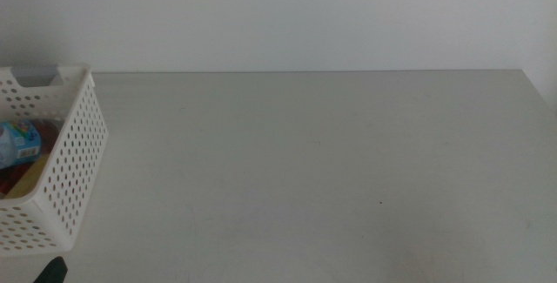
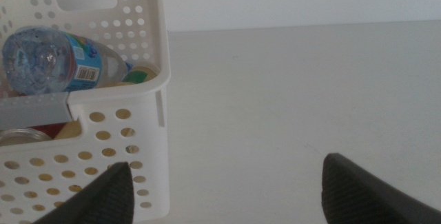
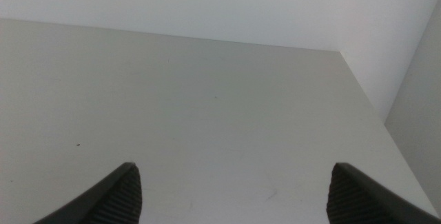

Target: Use arms to grab the bottles and put them into the dustbin to the left of the table.

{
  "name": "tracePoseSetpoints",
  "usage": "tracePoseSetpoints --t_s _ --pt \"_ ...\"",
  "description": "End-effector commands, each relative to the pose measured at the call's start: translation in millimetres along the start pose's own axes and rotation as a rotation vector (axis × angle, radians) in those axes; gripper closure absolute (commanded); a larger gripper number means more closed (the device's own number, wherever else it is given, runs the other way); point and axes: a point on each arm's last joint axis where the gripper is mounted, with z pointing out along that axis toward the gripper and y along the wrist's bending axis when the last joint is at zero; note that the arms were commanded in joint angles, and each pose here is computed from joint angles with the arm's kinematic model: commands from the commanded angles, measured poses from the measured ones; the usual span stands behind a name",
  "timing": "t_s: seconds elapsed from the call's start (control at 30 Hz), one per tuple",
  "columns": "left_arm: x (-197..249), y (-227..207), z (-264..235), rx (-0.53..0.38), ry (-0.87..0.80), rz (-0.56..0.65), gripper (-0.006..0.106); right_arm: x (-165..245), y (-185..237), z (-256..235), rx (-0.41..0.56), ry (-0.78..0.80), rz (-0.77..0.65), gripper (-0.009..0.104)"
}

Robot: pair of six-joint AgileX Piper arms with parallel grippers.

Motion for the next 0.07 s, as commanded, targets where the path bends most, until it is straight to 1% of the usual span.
tracePoseSetpoints --t_s 0.0,0.03 --pt "-7.2 -0.2 -2.1 0.008 -0.101 -0.022 0.007 -10.6 -1.2 -2.9 0.015 -0.102 -0.009 0.011" --pt "-7.2 -0.2 -2.1 0.008 -0.101 -0.022 0.007 -10.6 -1.2 -2.9 0.015 -0.102 -0.009 0.011"
